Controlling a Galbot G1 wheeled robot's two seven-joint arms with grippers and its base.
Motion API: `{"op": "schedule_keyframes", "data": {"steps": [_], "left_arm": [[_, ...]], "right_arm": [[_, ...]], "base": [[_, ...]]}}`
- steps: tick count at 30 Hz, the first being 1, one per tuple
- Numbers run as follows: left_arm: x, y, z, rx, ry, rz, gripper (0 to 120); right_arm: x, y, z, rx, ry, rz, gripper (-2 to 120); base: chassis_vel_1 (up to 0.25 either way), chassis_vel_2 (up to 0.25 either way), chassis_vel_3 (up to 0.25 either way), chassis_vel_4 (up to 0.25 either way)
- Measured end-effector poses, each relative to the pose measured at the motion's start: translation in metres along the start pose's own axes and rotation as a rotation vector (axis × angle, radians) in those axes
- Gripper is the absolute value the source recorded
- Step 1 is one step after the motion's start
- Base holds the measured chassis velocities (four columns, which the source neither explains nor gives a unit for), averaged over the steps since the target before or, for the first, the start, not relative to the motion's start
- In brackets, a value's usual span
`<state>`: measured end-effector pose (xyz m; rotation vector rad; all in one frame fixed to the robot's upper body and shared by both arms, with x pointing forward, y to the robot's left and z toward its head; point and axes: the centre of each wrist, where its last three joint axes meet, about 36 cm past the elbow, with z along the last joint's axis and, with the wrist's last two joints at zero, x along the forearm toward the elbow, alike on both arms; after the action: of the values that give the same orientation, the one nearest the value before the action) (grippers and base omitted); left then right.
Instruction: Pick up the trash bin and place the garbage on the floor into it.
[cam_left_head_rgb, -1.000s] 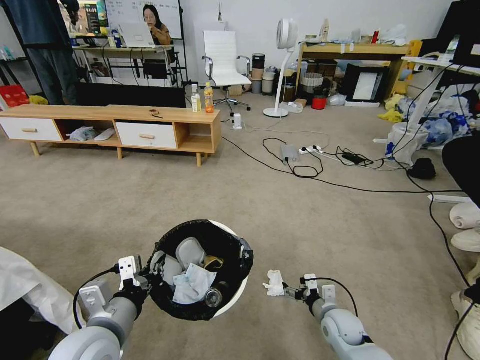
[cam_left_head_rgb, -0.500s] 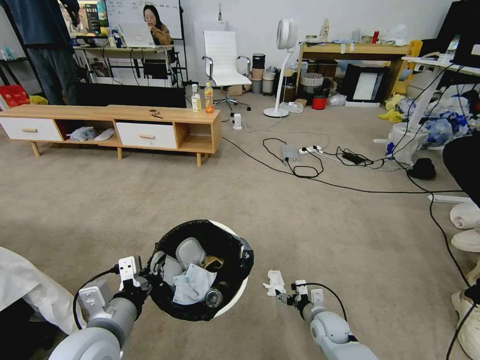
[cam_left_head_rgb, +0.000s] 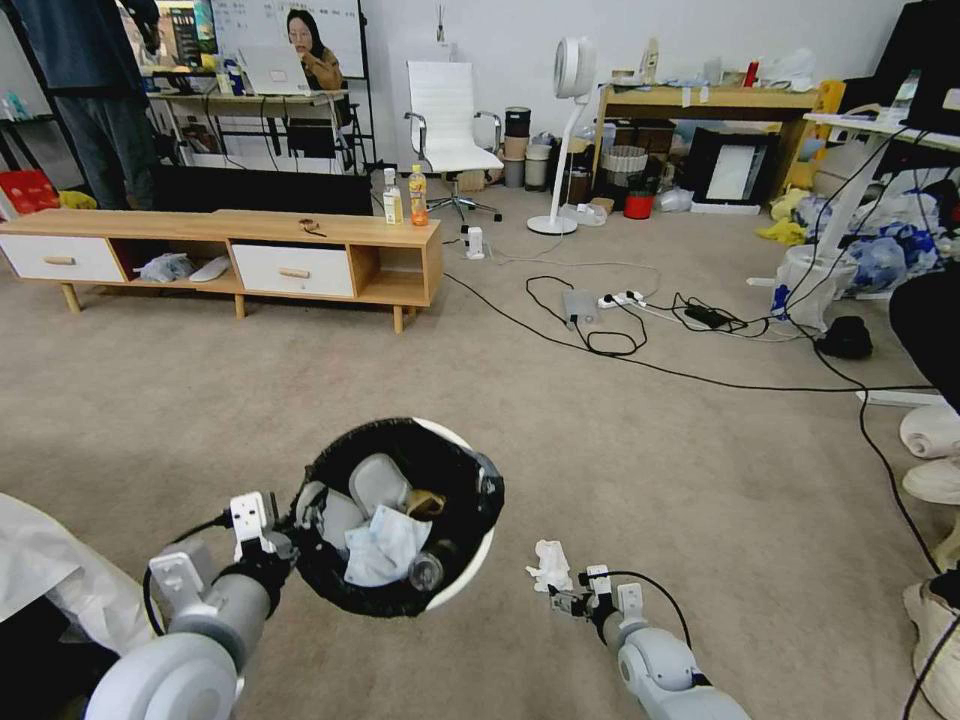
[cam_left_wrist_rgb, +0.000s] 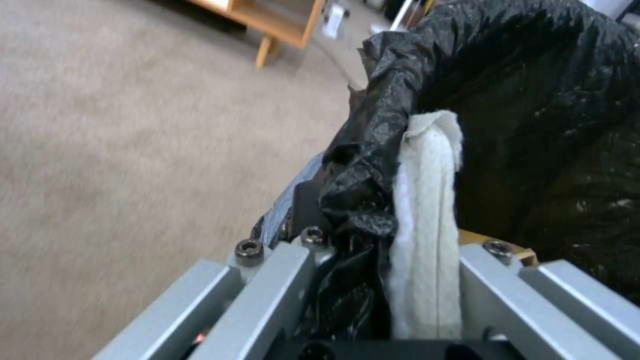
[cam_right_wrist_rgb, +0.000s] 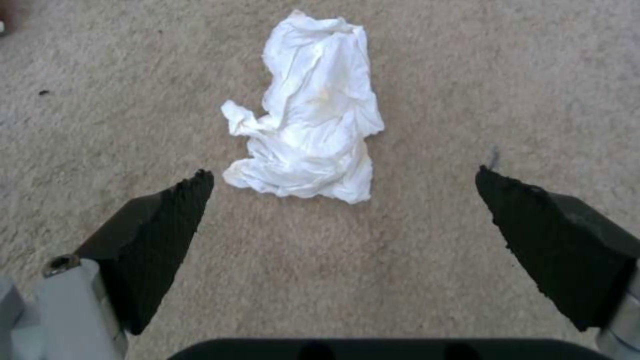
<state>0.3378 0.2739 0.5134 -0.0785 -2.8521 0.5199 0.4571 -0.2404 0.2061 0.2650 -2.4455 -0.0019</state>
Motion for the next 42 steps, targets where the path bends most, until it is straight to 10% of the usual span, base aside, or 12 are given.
{"op": "schedule_keyframes", "data": {"steps": [42], "left_arm": [[-0.010,0.004,-0.011,0.003,-0.019,0.012,6]], "right_arm": [[-0.013,-0.001,-0.008,0.020,-0.012,-0.004,100]], "base": [[0.000,0.000,0.000,0.000]]}}
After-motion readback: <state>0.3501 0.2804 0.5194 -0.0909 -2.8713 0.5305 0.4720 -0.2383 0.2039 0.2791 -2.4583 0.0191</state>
